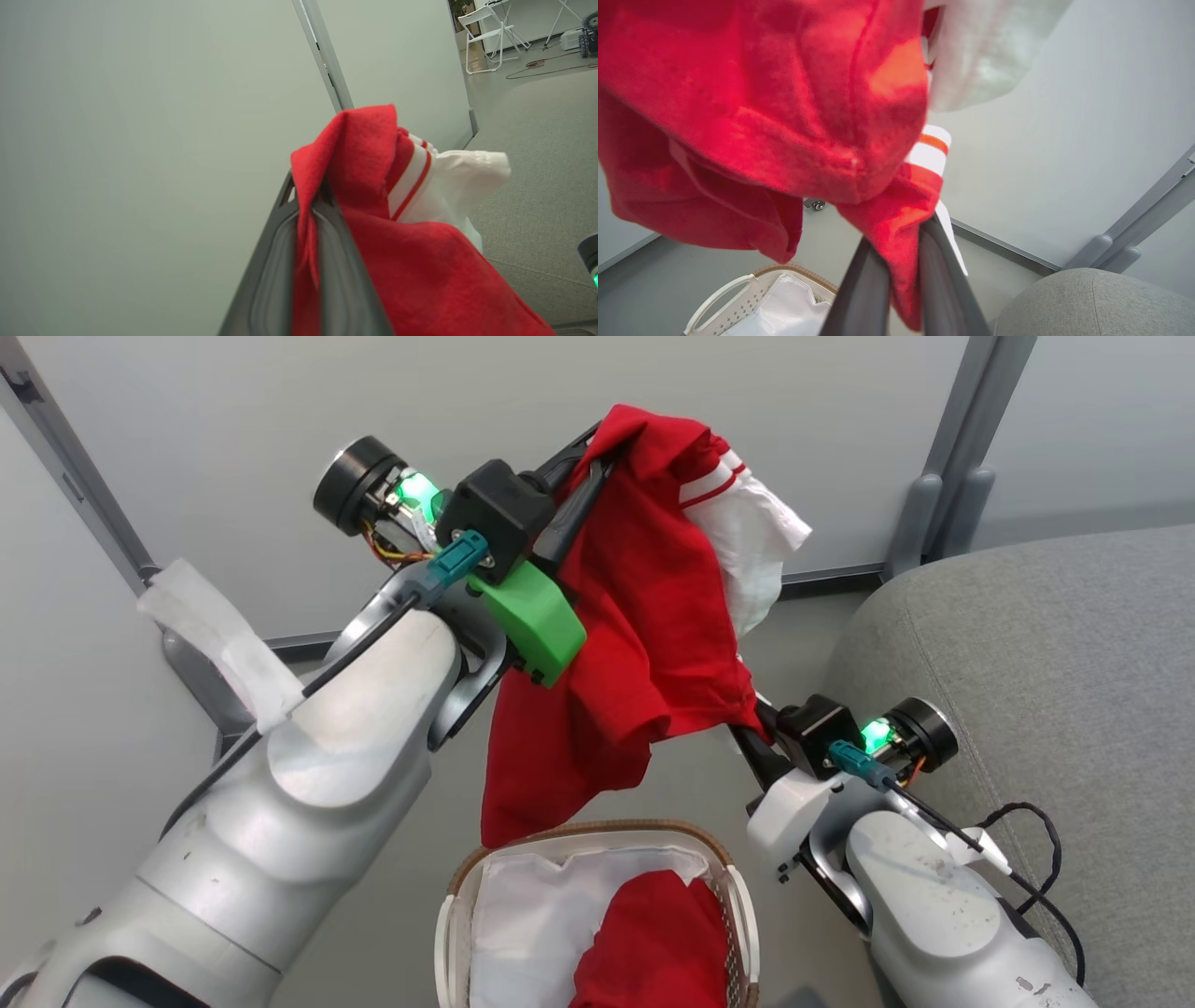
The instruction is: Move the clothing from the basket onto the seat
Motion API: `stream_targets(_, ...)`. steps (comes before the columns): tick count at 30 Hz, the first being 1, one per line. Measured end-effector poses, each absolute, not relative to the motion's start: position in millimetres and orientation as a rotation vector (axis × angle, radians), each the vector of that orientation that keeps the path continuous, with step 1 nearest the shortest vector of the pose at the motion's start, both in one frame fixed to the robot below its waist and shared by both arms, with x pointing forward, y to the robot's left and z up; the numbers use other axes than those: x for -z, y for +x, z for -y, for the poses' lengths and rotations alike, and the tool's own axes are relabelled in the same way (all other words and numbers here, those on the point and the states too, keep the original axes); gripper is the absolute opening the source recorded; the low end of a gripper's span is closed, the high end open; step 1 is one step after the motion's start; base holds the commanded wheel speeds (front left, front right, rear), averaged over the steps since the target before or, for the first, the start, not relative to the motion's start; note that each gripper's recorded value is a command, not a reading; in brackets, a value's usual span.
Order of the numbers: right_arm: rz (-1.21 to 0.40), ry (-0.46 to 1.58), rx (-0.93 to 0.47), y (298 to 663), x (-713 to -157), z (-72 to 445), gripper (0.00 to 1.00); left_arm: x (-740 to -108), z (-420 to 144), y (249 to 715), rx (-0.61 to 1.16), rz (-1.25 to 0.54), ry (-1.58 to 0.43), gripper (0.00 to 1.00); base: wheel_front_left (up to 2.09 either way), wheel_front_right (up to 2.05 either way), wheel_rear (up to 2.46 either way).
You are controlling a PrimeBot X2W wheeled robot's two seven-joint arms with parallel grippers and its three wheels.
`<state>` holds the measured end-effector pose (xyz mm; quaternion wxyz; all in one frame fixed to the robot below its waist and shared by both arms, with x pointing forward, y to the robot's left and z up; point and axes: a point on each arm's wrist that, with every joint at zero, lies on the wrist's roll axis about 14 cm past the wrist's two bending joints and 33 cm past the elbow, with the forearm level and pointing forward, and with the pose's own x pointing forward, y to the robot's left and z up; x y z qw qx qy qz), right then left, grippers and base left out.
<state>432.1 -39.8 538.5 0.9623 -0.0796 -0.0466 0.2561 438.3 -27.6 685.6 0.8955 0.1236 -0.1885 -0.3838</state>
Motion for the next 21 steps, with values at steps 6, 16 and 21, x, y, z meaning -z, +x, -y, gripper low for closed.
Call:
stream_targets(6,0.158,-0.16,-0.477,437.3,-559.0,51.3,0.0,-644.9,17.7,441.9,0.756,0.289,0.166,0.4,0.0,0.0,0.0)
stream_targets(16,0.257,-0.193,-0.411,448.9,-592.0,75.4,0.0,-563.4,-4.1,436.7,0.678,0.101,0.067,1.0,0.0,0.0,0.0)
stream_targets(21,0.291,-0.198,-0.378,452.7,-604.4,86.5,0.0,-534.5,-6.7,428.3,0.643,0.023,-0.002,1.0,0.0,0.0,0.0)
